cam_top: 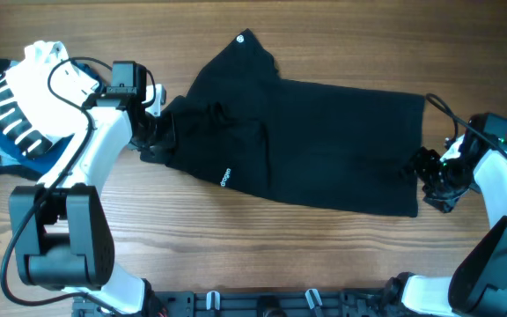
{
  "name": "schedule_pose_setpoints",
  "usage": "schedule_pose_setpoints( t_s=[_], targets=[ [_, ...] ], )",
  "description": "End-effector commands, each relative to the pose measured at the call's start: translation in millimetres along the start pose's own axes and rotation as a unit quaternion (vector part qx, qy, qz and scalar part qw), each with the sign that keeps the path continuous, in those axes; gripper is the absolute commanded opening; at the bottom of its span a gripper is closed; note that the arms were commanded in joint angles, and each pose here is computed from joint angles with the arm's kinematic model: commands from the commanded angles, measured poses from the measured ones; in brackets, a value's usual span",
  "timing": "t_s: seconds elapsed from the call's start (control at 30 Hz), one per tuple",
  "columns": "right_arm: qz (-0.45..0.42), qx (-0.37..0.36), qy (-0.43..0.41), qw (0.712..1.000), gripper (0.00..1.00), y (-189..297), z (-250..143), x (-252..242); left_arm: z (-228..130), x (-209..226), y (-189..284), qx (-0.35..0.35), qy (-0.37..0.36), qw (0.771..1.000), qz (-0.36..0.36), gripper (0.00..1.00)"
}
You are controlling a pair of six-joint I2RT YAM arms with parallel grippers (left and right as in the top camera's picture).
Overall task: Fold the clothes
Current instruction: 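Pull the folded t-shirt's left edge leftward with the left gripper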
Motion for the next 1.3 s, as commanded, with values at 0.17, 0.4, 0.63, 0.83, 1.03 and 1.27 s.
schedule_pose_setpoints(
  t_s=[0.17, 0.4, 0.63, 0.83, 1.03, 1.27],
  targets=[
    [0.014, 0.001, -0.005, 1.0, 0.84, -6, -1, 2, -26, 12, -21, 0.032, -0.052, 0.998, -0.001, 0.32],
    [0.014, -0.004, -0.003, 1.0, 0.84, -6, 1, 2, -28, 4, -29, 0.024, -0.105, 0.993, -0.042, 0.27],
    [0.014, -0.006, -0.002, 1.0, 0.84, -6, 2, 2, -28, -7, -28, 0.021, -0.142, 0.986, -0.081, 0.33],
    [0.013, -0.004, -0.003, 1.0, 0.84, -6, 1, 2, -24, 8, -29, 0.014, -0.127, 0.991, -0.032, 0.04],
    [0.002, 0.003, -0.004, 1.0, 0.84, -7, -2, -2, -3, 49, -24, -0.025, -0.02, 0.998, 0.045, 0.04],
    [0.064, 0.007, 0.049, 0.997, 0.78, -9, -6, 14, 1, 51, -21, -0.021, 0.003, 1.0, -0.004, 0.04]
  ],
)
Point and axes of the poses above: each gripper's point midway between its finger pads, its own y axis back along the fingers, its own x axis along the line the jaws close on, z = x × y, the point moved 4 cm from there along y, back along the fingers, and after that the axes turned 14 degrees about y, right-handed, at the moved point
